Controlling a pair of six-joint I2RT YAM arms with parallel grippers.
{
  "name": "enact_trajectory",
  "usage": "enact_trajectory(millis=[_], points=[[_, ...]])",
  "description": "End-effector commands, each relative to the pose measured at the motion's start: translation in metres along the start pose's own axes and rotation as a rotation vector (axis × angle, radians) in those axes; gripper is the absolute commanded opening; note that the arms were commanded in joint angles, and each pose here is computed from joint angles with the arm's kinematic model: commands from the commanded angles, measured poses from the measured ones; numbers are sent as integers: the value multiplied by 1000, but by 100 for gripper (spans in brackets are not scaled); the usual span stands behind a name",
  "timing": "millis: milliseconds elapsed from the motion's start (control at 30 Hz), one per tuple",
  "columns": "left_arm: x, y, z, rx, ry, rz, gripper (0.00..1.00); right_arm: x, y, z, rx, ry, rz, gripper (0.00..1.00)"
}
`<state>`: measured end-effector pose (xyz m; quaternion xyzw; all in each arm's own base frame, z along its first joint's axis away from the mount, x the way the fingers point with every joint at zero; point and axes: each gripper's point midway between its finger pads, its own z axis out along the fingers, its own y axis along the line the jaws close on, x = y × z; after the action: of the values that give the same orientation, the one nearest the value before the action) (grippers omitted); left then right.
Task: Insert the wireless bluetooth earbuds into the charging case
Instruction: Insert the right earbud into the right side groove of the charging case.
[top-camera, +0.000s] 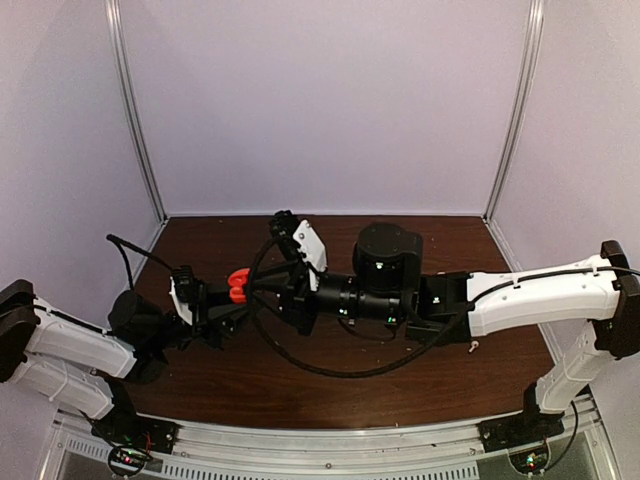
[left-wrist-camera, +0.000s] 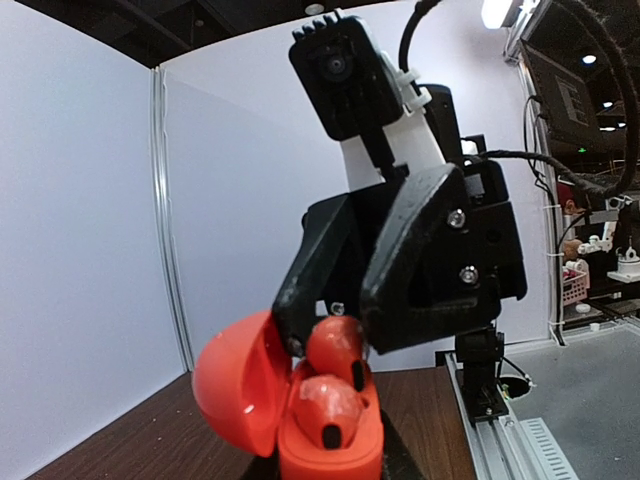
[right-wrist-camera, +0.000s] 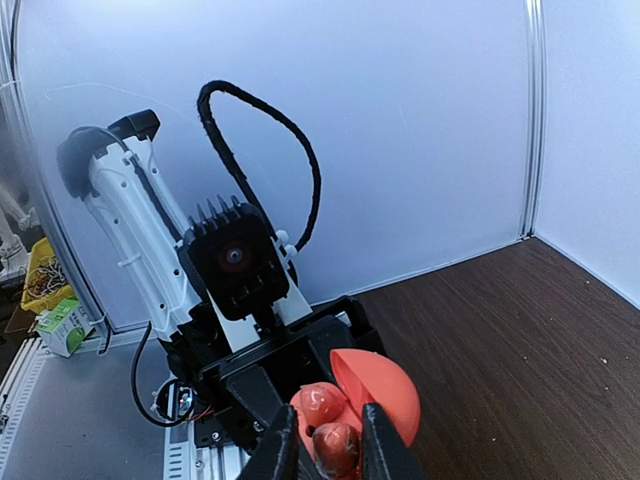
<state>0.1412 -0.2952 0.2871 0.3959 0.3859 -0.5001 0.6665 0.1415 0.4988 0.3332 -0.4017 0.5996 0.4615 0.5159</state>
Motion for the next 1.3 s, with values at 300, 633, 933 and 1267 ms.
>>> enact_trajectory(millis=[300, 633, 933, 1267], points=[[-16, -1, 0, -1, -66, 19, 0, -7, -1, -12, 11, 13, -17, 39], [-2, 8, 3, -41, 1, -43, 0, -17, 16, -33, -66, 8, -51, 67], [11, 11, 11, -37, 87, -97, 0, -17, 2, -48, -11, 38, -55, 58], [14, 5, 16, 18, 119, -120, 0, -4, -12, -45, 14, 105, -53, 33]])
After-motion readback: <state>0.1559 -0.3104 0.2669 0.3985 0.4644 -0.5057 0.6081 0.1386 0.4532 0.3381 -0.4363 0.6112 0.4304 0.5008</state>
